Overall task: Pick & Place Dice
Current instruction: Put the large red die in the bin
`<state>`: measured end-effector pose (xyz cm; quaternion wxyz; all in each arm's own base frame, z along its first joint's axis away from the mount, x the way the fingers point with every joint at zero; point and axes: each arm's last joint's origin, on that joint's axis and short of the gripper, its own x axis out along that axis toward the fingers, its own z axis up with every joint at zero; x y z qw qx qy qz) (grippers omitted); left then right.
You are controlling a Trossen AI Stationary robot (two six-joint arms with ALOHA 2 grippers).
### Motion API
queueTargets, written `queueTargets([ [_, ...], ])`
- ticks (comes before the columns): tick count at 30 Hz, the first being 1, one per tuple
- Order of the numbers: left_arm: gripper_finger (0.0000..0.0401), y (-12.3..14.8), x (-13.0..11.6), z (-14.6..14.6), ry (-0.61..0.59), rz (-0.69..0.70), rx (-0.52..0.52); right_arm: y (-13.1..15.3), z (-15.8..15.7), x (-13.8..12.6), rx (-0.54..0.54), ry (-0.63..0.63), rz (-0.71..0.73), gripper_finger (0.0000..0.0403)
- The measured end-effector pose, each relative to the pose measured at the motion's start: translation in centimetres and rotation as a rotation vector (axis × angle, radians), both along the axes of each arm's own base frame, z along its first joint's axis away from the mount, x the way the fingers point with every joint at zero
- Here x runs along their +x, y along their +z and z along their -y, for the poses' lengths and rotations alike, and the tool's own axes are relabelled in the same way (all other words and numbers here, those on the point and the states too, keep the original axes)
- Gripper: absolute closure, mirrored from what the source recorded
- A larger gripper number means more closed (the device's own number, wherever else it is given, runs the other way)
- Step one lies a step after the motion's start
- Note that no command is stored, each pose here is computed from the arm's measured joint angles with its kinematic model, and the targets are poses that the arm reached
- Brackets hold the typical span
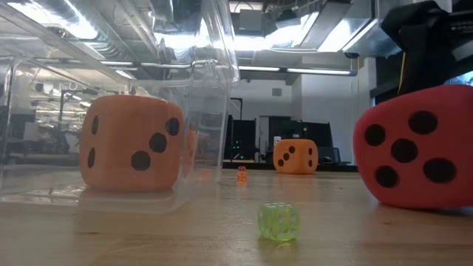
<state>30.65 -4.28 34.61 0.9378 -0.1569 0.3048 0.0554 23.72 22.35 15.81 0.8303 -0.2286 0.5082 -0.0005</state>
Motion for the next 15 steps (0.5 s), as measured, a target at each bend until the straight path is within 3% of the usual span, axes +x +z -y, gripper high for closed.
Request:
queueTargets([
  [7, 0.0219, 0.00, -0.04, 0.25, -0.009, 0.000, 0.000, -0.02, 0.04, -0.06, 0.005, -0.010, -0.007, 0.0118],
  [15, 0.0219, 0.00, -0.09, 0.59, -0.018, 0.000, 0.001, -0.03, 0.07, -0.08, 0.035, -0.068, 0.007, 0.0186],
])
